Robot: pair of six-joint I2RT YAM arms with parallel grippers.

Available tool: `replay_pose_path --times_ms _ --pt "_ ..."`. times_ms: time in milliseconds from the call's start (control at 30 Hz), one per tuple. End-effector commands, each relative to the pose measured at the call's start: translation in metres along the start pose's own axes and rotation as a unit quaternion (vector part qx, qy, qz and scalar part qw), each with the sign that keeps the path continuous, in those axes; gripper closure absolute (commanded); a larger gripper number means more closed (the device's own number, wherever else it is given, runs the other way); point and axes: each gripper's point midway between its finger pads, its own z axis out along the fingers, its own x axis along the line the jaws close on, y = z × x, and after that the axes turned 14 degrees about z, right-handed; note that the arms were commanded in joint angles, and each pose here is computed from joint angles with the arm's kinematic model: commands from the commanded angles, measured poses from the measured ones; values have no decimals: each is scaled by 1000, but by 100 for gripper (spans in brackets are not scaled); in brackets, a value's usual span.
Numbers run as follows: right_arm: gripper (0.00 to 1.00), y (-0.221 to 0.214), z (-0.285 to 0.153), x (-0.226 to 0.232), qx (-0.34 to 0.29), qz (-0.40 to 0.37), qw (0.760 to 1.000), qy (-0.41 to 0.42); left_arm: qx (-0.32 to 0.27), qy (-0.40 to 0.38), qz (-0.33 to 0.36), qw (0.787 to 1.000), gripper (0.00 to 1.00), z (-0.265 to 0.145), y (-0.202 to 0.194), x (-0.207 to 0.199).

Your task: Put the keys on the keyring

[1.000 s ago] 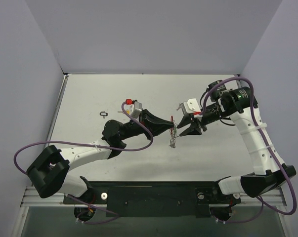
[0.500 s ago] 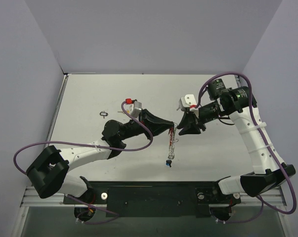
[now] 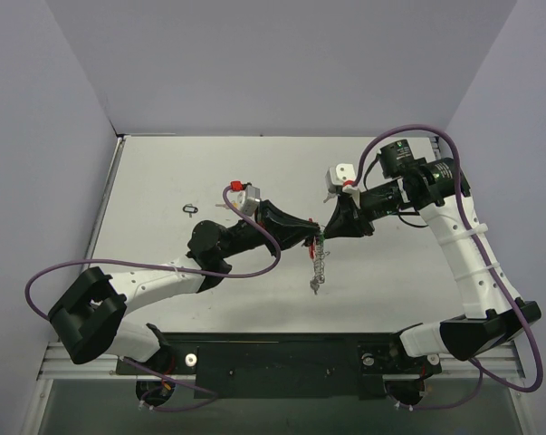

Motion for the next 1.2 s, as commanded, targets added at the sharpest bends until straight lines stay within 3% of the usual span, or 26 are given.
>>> replay_pose_path --times_ms 0,133,400,633,800,967,1167 --pt "96 6 0 3 -4 0 1000 3 -41 -5 16 999 100 3 28 -8" --pt "100 6 -2 5 -4 -5 1000 0 -53 13 11 998 100 2 33 -3" --pt "100 -2 8 3 15 -8 1000 -5 -123 85 -15 989 100 5 54 14" --pt "100 3 9 -7 9 13 999 -31 -162 104 -33 981 100 14 61 14" --pt "84 9 0 -5 -10 32 999 -42 -149 94 -32 984 100 14 49 12" --pt "77 18 -21 -6 -38 52 995 -71 -122 60 -17 991 100 10 36 3" --pt "69 29 -21 6 -71 61 995 -32 -108 17 -6 994 100 5 32 -4"
